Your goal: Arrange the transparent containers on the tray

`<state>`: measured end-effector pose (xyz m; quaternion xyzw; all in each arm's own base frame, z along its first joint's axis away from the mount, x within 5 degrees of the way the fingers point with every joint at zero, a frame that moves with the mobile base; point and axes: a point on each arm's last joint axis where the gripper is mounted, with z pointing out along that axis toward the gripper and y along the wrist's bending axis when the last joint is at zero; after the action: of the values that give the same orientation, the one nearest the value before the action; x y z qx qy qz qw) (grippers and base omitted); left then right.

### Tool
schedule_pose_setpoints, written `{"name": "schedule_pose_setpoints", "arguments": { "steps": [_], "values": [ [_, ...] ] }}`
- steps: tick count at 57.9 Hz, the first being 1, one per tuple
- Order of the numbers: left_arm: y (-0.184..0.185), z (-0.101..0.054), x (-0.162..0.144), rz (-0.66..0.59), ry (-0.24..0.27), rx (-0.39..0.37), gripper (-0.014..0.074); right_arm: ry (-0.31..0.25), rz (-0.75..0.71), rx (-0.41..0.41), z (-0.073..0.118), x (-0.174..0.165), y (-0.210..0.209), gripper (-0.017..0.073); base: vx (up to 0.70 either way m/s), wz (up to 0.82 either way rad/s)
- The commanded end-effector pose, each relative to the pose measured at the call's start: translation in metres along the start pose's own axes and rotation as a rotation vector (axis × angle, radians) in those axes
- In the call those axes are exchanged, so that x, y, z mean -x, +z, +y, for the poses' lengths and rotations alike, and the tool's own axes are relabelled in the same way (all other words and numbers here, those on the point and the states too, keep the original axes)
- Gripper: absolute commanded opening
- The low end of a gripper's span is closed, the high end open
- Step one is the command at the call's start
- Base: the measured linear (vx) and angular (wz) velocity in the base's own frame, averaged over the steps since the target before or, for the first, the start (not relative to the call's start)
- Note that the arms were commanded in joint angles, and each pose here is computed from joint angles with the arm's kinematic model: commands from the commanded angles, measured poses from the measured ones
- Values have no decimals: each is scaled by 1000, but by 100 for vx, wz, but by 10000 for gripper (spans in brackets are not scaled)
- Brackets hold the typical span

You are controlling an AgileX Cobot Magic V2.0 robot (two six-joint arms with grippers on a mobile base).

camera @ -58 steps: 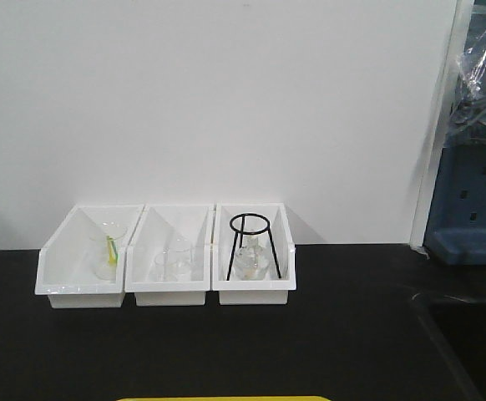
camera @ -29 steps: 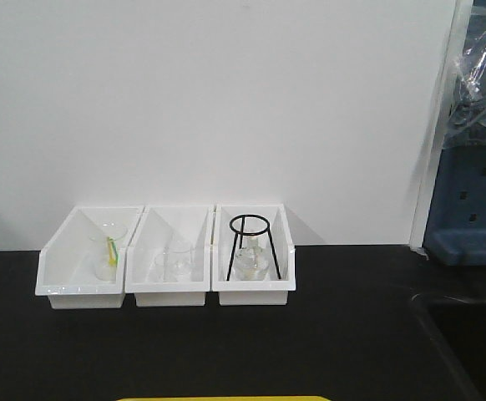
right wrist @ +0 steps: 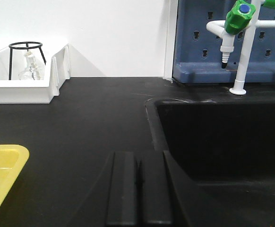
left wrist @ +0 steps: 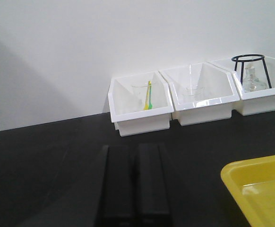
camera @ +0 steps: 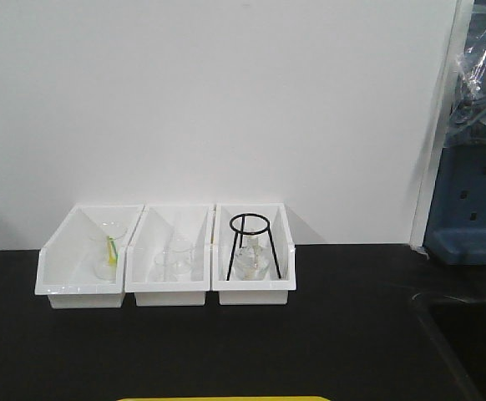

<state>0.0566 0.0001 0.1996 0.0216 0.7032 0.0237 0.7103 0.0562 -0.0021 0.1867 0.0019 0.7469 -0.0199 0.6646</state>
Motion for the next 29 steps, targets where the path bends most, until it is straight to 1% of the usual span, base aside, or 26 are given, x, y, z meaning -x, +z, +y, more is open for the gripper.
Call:
{"name": "schedule_pose_setpoints", "arguments": {
  "steps": [1,29],
  "values": [
    [0,0,-5,-60,-10,8,-8,-11,-76,-2,0,5,0,-13,0,0],
    [0,0,-5,-60,-10,8,-8,-11,-77,-2,0,5,0,-13,0,0]
  ]
}}
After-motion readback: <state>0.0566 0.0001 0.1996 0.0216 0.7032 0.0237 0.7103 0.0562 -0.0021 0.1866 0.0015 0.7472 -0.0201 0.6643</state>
